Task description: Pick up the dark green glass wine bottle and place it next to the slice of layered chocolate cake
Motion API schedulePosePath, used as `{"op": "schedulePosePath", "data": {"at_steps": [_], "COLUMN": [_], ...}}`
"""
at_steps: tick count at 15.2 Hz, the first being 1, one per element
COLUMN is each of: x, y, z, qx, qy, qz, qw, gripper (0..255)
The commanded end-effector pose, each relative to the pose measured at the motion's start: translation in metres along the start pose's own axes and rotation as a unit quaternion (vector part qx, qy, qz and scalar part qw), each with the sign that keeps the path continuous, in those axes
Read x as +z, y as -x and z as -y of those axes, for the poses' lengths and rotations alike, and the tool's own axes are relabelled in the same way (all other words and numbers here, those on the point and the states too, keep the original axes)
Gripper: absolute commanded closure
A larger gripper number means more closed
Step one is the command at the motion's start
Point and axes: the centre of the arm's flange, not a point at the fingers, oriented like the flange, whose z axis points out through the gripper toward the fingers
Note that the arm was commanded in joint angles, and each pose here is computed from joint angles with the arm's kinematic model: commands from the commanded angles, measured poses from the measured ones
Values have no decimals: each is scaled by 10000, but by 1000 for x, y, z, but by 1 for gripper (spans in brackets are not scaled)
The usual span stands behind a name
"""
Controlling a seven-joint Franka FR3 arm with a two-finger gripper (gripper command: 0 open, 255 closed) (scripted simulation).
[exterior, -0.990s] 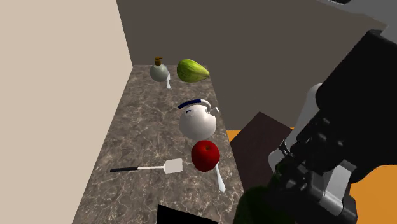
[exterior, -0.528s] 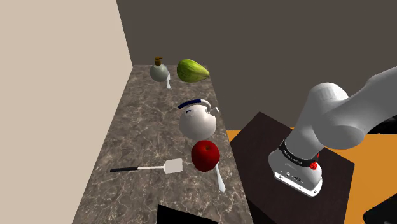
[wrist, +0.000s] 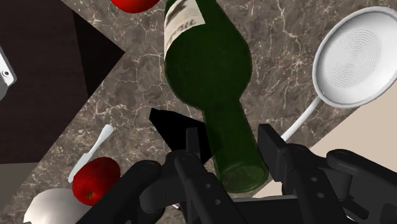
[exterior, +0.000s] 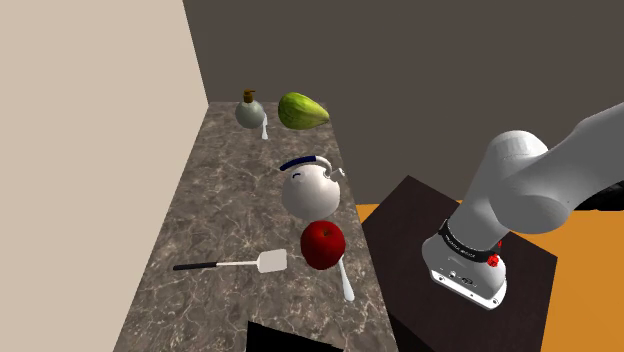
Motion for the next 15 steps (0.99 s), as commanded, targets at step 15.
{"op": "schedulePosePath", "data": {"at_steps": [15], "x": [84], "y": [9], "z": [-5], "qx": [2], "qy": [-3], "qz": [-1], "qw": [10000], "gripper": [255]}}
